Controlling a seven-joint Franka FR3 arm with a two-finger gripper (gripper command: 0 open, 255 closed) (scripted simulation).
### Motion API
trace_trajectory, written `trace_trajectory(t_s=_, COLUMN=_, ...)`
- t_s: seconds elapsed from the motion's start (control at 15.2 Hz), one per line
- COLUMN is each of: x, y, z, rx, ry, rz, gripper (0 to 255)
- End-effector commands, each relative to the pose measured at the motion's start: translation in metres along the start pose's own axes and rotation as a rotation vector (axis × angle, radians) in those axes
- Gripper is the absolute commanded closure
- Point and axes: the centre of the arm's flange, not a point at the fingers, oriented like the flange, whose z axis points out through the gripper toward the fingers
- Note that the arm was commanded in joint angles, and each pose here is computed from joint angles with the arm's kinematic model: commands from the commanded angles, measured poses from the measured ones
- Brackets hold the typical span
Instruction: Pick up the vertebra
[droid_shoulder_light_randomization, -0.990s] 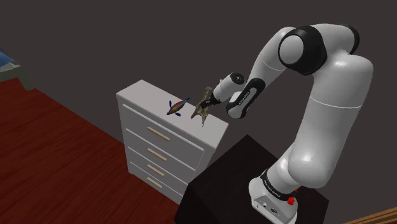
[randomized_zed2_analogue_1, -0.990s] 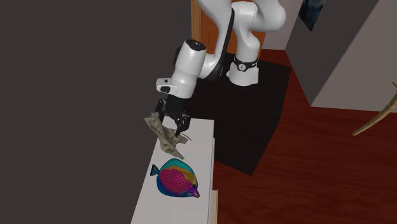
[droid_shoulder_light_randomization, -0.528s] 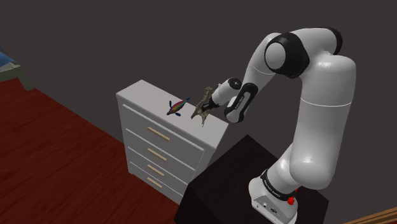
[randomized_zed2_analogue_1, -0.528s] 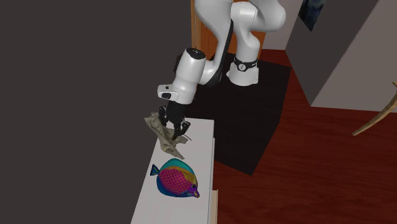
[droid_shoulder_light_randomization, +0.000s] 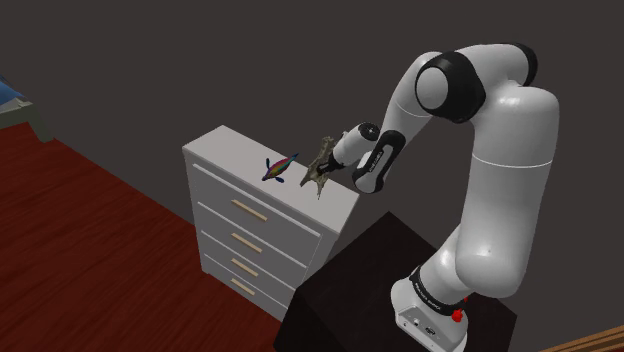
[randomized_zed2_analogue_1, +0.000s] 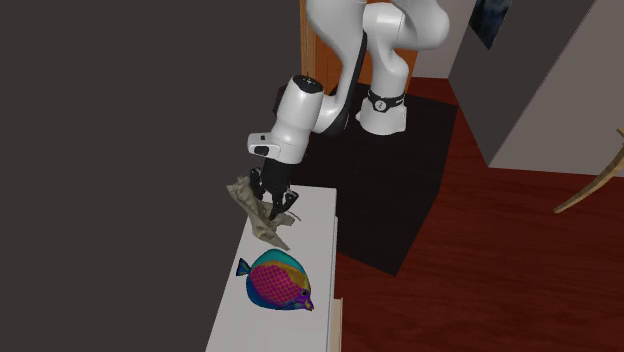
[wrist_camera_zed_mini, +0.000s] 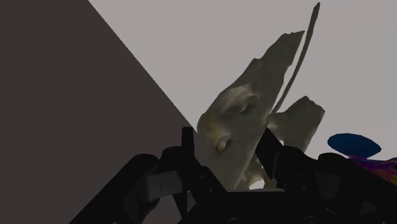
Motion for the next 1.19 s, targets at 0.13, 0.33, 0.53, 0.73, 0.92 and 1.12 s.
trace_trajectory(t_s=0.13, x=0.004, y=0.001, z=-0.009, rx=0.0, ry=-0.003, rz=-0.001, gripper=255)
trace_trajectory(t_s=0.33, x=0.011, y=0.002, z=-0.023, rx=0.0, ry=-0.003, rz=-0.001, gripper=255)
trace_trajectory(t_s=0.53, x=0.018, y=0.004, z=-0.037, rx=0.0, ry=-0.003, rz=-0.001, gripper=255)
trace_trajectory(t_s=0.73, x=0.025, y=0.006, z=-0.051, rx=0.0, ry=-0.003, rz=-0.001, gripper=255)
trace_trajectory(t_s=0.92, x=0.032, y=0.007, z=-0.065, rx=0.0, ry=-0.003, rz=-0.001, gripper=255)
trace_trajectory(t_s=1.12, x=0.035, y=0.008, z=-0.071, rx=0.0, ry=-0.003, rz=-0.001, gripper=255)
